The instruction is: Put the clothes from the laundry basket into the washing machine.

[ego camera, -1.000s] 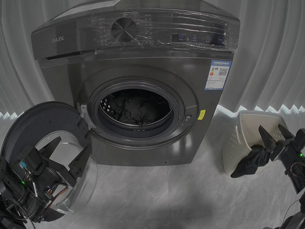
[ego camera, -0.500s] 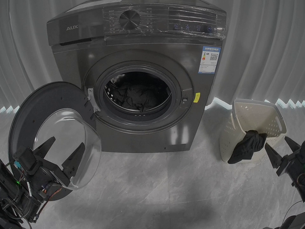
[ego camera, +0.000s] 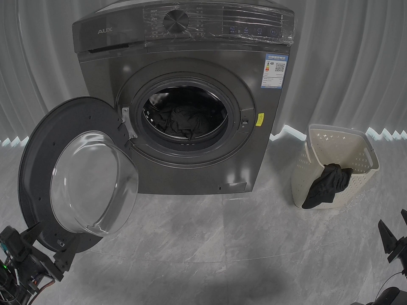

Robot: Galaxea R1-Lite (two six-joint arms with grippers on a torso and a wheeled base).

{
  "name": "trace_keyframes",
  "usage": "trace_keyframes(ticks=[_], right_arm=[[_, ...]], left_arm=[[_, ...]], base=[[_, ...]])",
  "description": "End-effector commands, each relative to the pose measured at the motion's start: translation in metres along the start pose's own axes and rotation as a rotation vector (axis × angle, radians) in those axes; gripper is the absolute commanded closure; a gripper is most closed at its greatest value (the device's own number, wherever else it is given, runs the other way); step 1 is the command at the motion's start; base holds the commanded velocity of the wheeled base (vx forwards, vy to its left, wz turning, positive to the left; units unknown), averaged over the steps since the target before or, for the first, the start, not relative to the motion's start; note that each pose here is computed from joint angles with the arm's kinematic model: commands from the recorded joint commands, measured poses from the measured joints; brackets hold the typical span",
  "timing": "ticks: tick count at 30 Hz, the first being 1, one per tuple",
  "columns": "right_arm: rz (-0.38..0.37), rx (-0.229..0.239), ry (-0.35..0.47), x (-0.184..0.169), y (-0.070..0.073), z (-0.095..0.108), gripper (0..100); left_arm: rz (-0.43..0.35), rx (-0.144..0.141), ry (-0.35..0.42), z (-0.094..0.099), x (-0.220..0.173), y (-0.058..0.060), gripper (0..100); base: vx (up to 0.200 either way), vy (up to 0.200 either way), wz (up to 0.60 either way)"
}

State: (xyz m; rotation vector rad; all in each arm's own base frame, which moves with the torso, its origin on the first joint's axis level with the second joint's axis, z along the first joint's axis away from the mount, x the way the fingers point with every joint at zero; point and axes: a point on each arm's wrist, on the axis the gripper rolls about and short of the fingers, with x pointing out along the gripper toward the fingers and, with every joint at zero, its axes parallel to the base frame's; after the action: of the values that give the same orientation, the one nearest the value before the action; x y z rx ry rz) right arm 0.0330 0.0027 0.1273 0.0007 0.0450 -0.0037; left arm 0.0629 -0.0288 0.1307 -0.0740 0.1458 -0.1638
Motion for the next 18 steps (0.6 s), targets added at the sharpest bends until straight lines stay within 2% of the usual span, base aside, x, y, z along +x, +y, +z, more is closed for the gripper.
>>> trace_keyframes(ticks=[1, 9, 12, 14, 15, 16, 18], right_arm=[[-0.059, 0.020, -0.069, -0.025, -0.007, -0.015, 0], [-0.080, -0.004, -0.097, -0.040, -0.010, -0.028, 0], [-0.081, -0.010, -0.073, -0.047, -0.010, -0.041, 0], [-0.085, 0.000, -0.060, -0.048, -0.010, -0.043, 0], [-0.085, 0.000, -0.060, -0.048, -0.010, -0.043, 0], [-0.084, 0.008, -0.057, -0.048, -0.010, -0.044, 0], [-0.085, 0.014, -0.049, -0.047, -0.010, -0.044, 0]], left_arm=[[0.051, -0.058, -0.096, -0.013, -0.037, 0.019, 0], [0.009, -0.060, -0.106, -0.024, -0.051, 0.023, 0], [-0.034, -0.053, -0.121, -0.031, -0.059, 0.023, 0], [-0.090, -0.045, -0.157, -0.035, -0.066, 0.021, 0], [-0.090, -0.045, -0.157, -0.035, -0.066, 0.021, 0], [-0.170, -0.017, -0.204, -0.040, -0.074, 0.019, 0], [-0.215, 0.015, -0.191, -0.047, -0.077, 0.016, 0]], base=[[0.000, -0.200, 0.00], [0.000, -0.200, 0.00], [0.000, -0.200, 0.00], [0.000, -0.200, 0.00], [0.000, 0.000, 0.00], [0.000, 0.000, 0.00], [0.000, 0.000, 0.00]])
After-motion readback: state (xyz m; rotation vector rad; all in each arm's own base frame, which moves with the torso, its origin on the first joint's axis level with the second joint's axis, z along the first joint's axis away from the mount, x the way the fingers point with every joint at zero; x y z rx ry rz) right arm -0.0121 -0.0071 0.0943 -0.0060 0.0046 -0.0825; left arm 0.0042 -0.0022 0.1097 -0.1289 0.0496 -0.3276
